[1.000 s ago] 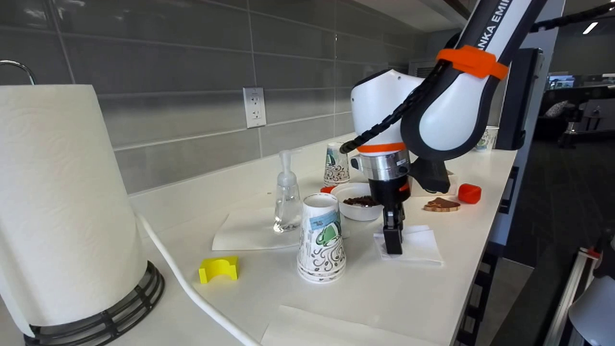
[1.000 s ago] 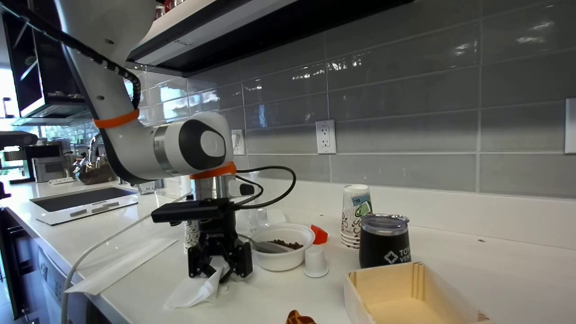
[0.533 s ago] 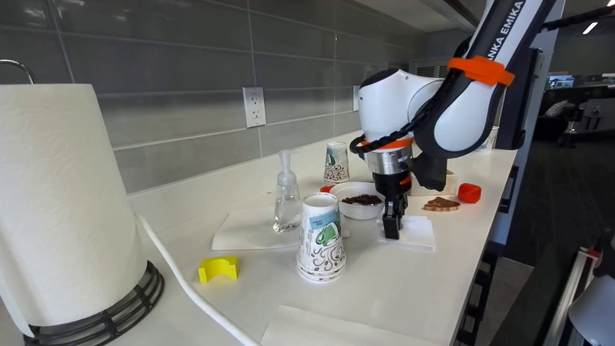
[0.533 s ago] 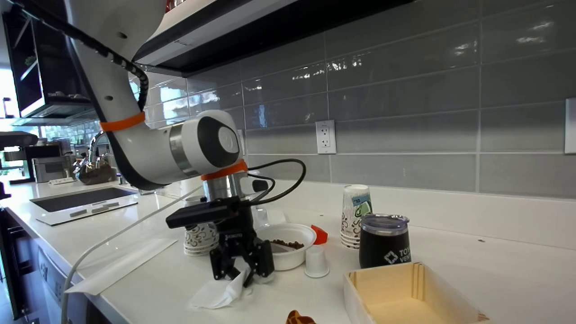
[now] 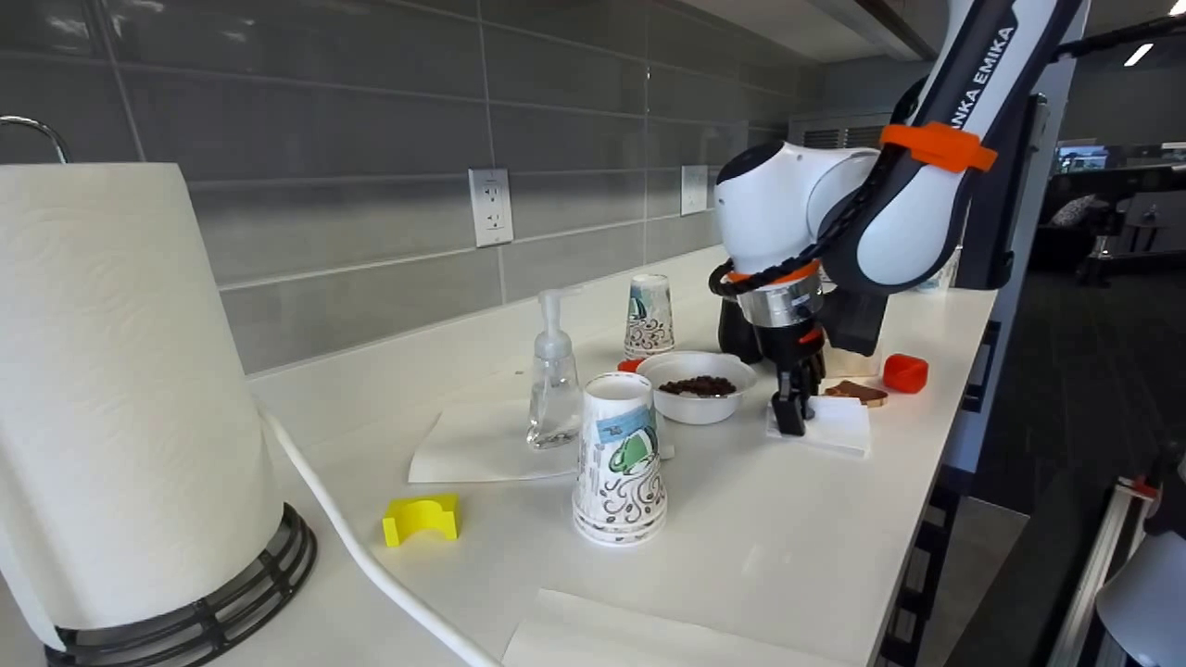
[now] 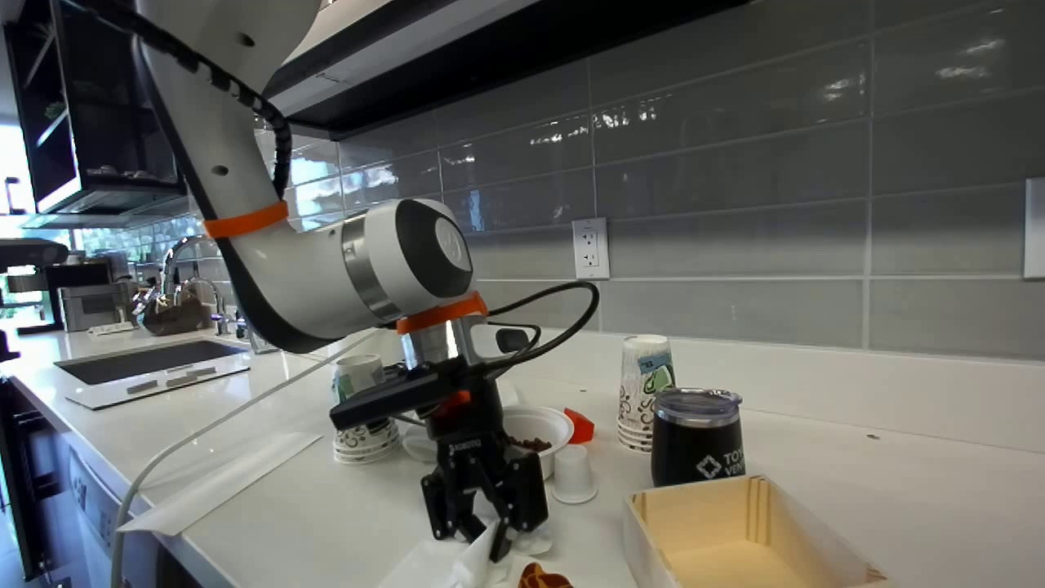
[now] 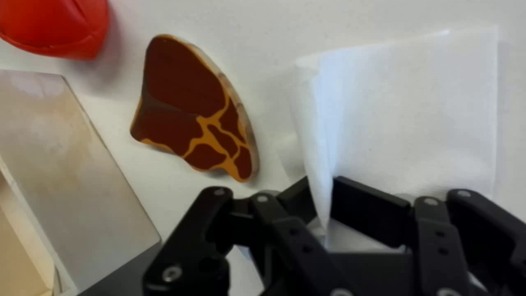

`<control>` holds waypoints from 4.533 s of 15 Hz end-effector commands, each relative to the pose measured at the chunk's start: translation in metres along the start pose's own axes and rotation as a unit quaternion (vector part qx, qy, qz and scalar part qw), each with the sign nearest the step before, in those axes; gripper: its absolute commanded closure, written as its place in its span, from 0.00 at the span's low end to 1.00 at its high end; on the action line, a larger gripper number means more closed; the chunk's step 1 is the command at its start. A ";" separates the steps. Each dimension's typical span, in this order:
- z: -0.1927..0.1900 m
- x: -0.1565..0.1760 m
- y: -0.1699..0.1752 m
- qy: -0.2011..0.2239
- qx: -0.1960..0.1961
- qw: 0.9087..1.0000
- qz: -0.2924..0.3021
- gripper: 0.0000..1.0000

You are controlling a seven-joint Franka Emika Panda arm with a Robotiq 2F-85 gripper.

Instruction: Use the tissue to wipe the counter

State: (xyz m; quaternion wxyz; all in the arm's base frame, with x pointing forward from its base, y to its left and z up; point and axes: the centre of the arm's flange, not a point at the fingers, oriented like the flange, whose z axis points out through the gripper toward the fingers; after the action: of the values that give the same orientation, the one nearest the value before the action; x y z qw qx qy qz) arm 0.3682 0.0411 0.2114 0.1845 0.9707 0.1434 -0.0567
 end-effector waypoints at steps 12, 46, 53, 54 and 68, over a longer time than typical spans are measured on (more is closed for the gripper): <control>-0.030 -0.030 -0.088 0.021 0.064 0.966 -0.251 0.97; -0.169 -0.085 -0.190 0.211 0.083 0.880 -0.418 0.00; -0.214 -0.095 -0.159 0.252 0.067 0.877 -0.404 0.00; -0.220 -0.095 -0.150 0.251 0.066 0.883 -0.390 0.00; -0.245 -0.070 -0.011 0.263 0.110 0.952 -0.110 0.00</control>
State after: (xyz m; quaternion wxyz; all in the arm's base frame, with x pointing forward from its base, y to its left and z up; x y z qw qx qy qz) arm 0.3285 0.1488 0.4477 0.0226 0.9311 0.3263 0.1613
